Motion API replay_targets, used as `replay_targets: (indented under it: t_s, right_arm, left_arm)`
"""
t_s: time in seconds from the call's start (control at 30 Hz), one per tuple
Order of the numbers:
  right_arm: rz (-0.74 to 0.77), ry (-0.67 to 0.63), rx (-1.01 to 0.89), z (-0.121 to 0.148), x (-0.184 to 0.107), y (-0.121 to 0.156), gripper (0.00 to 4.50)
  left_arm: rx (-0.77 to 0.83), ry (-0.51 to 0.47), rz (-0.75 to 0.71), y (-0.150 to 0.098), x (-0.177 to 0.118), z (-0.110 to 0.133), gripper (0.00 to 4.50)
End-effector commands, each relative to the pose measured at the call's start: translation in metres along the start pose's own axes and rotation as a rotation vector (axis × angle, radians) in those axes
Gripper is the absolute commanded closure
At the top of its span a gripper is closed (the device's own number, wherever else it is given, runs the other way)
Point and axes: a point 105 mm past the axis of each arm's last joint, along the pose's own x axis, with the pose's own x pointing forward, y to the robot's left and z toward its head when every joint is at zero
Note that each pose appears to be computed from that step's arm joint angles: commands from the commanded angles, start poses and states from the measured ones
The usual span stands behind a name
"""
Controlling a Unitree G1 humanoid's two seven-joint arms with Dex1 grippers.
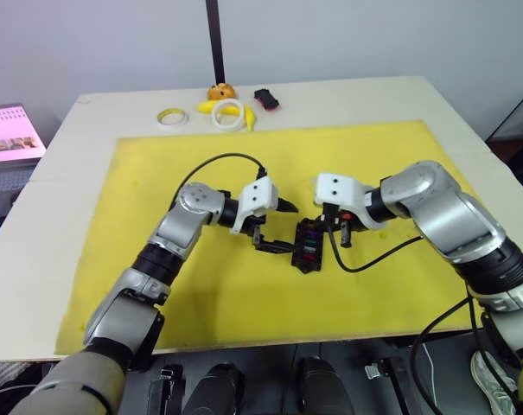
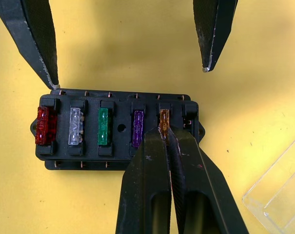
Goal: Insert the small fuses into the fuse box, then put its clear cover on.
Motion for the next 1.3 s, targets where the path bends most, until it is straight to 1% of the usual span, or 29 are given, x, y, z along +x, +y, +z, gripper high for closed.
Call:
replay_targets:
  t_s: [0.03,0.13,0.2,0.27,0.33,0.47,0.6,0.67,0.73,0.77,0.87,0.93,0.97,1.1,1.3]
  right_arm:
    - [-0.012,-0.002,-0.007,0.0,-0.001,-0.001,4.5]
    - [-0.013,-0.008,-0.01,0.002,-0.003,-0.001,4.5]
    - [-0.016,-0.016,-0.012,0.004,-0.006,-0.002,3.84]
    - [-0.033,-0.034,-0.017,0.011,-0.016,-0.006,3.15]
    - [-0.045,-0.052,-0.017,0.017,-0.027,-0.009,2.16]
    - [-0.06,-0.081,-0.003,0.022,-0.043,-0.012,2.16]
    - [-0.06,-0.137,0.017,0.022,-0.051,-0.01,2.16]
    - [-0.064,-0.218,0.033,0.024,-0.051,-0.007,2.16]
    - [-0.08,-0.353,0.082,0.026,-0.047,-0.004,2.16]
    - [-0.084,-0.399,0.099,0.025,-0.045,-0.002,2.16]
    - [-0.066,-0.496,0.118,0.019,-0.037,0.009,3.01]
    - [-0.077,-0.547,0.171,0.017,-0.032,0.01,3.92]
    - [-0.088,-0.565,0.198,0.016,-0.029,0.009,4.47]
    - [-0.119,-0.571,0.239,0.009,-0.021,0.007,4.47]
    - [-0.136,-0.526,0.277,-0.004,-0.012,0.008,4.47]
  left_arm:
    - [0.044,-0.024,0.014,0.003,-0.004,0.011,0.01]
    - [0.044,-0.023,0.016,0.003,-0.004,0.011,0.01]
    - [0.044,-0.022,0.017,0.004,-0.004,0.011,0.0]
    - [0.044,-0.02,0.018,0.004,-0.006,0.011,0.0]
    - [0.045,-0.016,0.02,0.005,-0.007,0.01,0.0]
    - [0.038,-0.013,0.022,0.007,-0.01,0.01,0.0]
    - [0.027,-0.024,0.006,0.005,-0.01,0.01,0.0]
    - [0.021,-0.031,-0.002,0.003,-0.01,0.011,0.0]
    - [0.022,-0.033,-0.003,0.002,-0.01,0.011,0.0]
    - [0.023,-0.033,-0.003,0.002,-0.01,0.011,0.0]
    - [0.027,-0.044,-0.002,0.002,-0.01,0.012,0.0]
    - [0.031,-0.043,-0.002,0.002,-0.01,0.012,0.0]
    - [0.035,-0.039,-0.002,0.002,-0.01,0.012,0.0]
    - [0.04,-0.04,-0.002,0.002,-0.009,0.013,0.0]
    - [0.044,-0.036,-0.001,0.001,-0.009,0.012,0.0]
